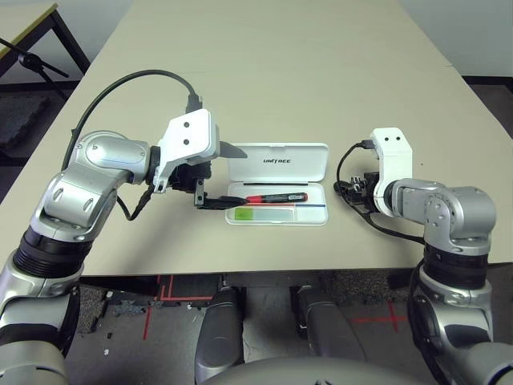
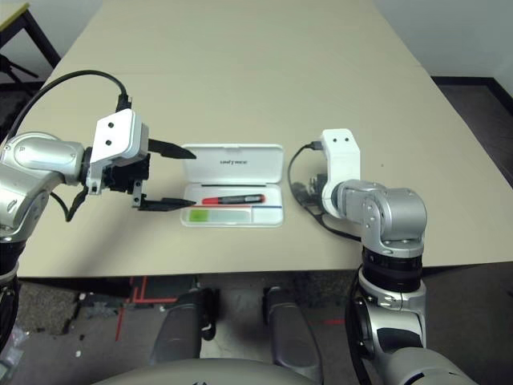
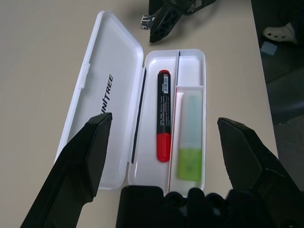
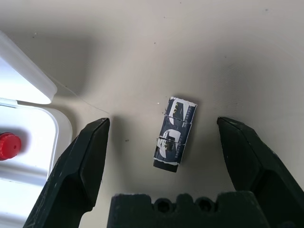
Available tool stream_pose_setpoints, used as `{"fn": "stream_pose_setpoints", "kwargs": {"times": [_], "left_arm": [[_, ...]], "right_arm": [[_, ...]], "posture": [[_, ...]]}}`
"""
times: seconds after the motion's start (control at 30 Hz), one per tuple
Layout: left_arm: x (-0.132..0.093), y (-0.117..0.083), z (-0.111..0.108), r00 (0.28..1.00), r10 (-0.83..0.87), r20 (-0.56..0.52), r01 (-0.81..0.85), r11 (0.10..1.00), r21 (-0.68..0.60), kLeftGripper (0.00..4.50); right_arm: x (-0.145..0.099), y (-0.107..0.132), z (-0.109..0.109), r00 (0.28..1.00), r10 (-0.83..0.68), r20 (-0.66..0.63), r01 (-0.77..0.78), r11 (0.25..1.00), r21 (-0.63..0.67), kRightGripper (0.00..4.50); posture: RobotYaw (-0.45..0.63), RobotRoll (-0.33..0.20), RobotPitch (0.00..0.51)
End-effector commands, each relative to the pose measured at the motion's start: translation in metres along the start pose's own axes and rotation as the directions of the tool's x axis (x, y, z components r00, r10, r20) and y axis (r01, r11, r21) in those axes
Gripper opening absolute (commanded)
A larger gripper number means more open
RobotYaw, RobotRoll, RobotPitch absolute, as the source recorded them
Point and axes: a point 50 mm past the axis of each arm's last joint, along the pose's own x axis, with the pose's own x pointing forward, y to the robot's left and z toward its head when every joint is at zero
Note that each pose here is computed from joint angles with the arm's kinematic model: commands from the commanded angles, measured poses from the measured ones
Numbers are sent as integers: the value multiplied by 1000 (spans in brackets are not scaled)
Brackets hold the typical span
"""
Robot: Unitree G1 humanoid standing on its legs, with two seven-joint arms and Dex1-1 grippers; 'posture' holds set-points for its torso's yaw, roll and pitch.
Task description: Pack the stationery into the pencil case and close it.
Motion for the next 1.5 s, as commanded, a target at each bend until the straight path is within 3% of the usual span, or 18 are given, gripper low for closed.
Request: {"fn": "stream_pose_setpoints", "kwargs": {"times": [0.03,0.3,0.33,0.47,0.6,0.7,0.9,1.13,1.3,1.5], "left_arm": [[2,-3,-1,1000,-11,-7,11,1000,-10,4500],[2,-3,1,1000,-17,-4,17,1000,-9,4500],[2,-3,1,1000,-17,-6,17,1000,-9,4500],[0,-3,1,1000,-18,-18,18,1000,-11,4500],[-2,-3,-2,999,-17,-41,16,1000,-14,4500],[-5,-2,-4,998,-16,-58,15,1000,-17,4500],[-7,-3,-3,997,-23,-77,22,1000,-19,4500],[-10,-4,-8,993,-27,-114,24,999,-24,4500],[-9,-6,-7,993,-25,-117,23,999,-25,4500],[-10,-8,-8,992,-21,-124,17,999,-27,4500]], "right_arm": [[5,-3,-11,998,5,-70,-3,1000,27,3612],[4,-8,-6,998,11,-67,-10,1000,19,527],[2,-10,-3,998,11,-63,-9,1000,19,323],[-8,-23,14,997,69,-46,-72,995,-69,323],[-24,-30,27,978,194,-75,-206,947,-246,323],[-37,-35,36,953,292,-80,-298,861,-412,323],[-58,-45,42,865,451,-221,-472,580,-664,323],[-65,-38,50,740,545,-393,-614,310,-726,323],[-54,-18,46,666,584,-465,-671,195,-716,323],[-43,-1,40,619,607,-498,-695,129,-707,323]], "posture": [[-46,0,171],[-46,0,169],[-46,0,169],[-44,0,167],[-44,0,164],[-42,0,164],[-36,0,162],[-24,0,159],[-9,0,157],[2,0,158]]}}
